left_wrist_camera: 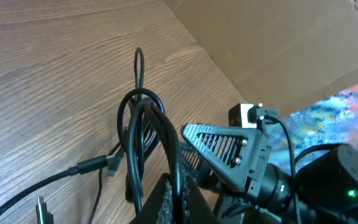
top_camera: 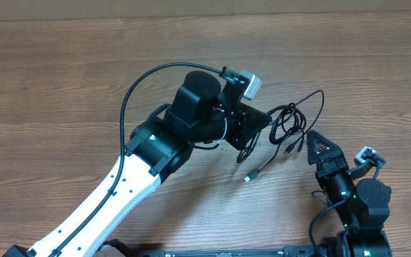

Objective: Untangle cables

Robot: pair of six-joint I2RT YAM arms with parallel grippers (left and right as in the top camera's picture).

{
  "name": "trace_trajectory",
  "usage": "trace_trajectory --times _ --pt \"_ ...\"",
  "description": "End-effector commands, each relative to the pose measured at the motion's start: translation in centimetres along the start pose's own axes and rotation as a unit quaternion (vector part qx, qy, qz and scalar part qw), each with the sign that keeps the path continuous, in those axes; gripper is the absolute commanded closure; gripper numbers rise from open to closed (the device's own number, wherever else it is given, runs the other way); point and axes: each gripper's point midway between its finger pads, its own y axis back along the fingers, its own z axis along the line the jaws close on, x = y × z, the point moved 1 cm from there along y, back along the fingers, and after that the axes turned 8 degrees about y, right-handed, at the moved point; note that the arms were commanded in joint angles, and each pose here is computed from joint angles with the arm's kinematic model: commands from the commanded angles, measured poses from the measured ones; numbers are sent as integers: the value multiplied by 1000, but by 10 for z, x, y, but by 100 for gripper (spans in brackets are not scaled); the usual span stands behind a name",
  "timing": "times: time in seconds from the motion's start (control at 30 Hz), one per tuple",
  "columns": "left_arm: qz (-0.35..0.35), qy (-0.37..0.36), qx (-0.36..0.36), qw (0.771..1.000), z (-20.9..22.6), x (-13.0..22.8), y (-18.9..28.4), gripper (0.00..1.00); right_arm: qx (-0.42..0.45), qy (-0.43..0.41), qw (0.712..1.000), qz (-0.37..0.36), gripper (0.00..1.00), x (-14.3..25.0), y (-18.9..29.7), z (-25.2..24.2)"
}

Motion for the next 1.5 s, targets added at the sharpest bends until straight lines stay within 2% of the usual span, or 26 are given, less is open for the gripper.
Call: trace_trajectory --times 0.0,0.2,0.33,0.57,0.67,0.8,1.23,1.47 --pt "-8 26 16 1000 -12 -6 3 96 -17 3 1000 -2 0 -3 3 10" --pt "-15 84 12 996 -11 -9 3 95 -51 9 999 11 0 -1 4 24" --pt "-27 171 4 985 -7 -13 3 96 -54 -7 998 16 0 1 4 24" --pt "-31 249 6 968 -7 -15 3 96 -60 -42 997 31 0 5 4 27" --pt "-32 254 9 967 -8 -16 3 95 -67 -72 994 48 1 9 5 30" --pt "-34 273 11 961 -9 -17 3 96 -73 -101 990 64 9 14 6 33" --pt "-37 299 46 953 -26 -23 1 96 -74 -106 989 67 9 15 6 33" --pt "-22 280 73 957 -51 -14 -6 96 -73 -106 990 65 9 14 6 33"
